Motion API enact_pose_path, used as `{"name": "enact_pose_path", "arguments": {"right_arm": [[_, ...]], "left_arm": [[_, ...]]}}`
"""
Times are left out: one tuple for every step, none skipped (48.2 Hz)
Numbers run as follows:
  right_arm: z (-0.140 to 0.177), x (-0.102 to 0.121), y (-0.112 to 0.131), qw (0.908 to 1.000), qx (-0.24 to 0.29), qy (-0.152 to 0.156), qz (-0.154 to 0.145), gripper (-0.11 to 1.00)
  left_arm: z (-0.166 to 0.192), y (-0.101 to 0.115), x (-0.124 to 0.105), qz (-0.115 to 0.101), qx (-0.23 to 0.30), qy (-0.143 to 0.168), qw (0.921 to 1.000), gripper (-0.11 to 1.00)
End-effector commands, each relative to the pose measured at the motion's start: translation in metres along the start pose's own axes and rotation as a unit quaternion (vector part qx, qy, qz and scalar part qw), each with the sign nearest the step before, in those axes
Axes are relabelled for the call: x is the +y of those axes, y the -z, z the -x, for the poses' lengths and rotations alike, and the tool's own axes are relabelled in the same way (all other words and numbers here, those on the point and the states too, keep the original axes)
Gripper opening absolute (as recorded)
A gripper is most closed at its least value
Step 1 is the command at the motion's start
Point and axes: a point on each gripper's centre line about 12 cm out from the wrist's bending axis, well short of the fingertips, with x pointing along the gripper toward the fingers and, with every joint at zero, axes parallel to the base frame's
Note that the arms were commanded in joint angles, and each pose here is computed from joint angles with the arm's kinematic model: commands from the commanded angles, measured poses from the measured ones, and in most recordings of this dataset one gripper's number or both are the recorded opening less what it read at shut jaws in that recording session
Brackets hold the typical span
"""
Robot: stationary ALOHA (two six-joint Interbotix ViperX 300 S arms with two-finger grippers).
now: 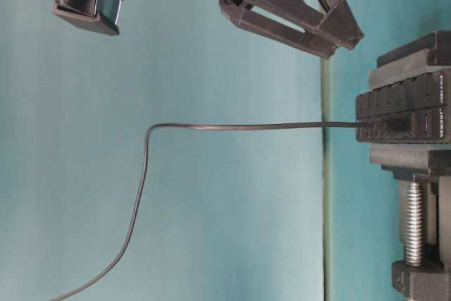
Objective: Insert the USB into the second port from the front of the fixed hub.
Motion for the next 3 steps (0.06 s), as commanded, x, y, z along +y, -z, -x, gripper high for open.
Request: {"name": "enact_pose_path", "arguments": {"right_arm": [[0.0029,0.0017,-0.0066,0.9999,-0.013,-0.002,-0.002,0.87],[0.0029,0.0017,-0.0066,0.9999,-0.013,-0.002,-0.002,0.87],[0.0029,0.0017,-0.0066,0.9999,-0.013,-0.002,-0.002,0.87]], "left_arm": [[-0.0003,-0.0046,-0.0005,-0.001,-0.006,0.001,1.0,0.0],[-0.0003,-0.0044,-0.0005,-0.002,-0.005,0.001,1.0,0.0],[-0.0006,-0.0043,-0.0005,-0.001,-0.005,0.001,1.0,0.0]]}}
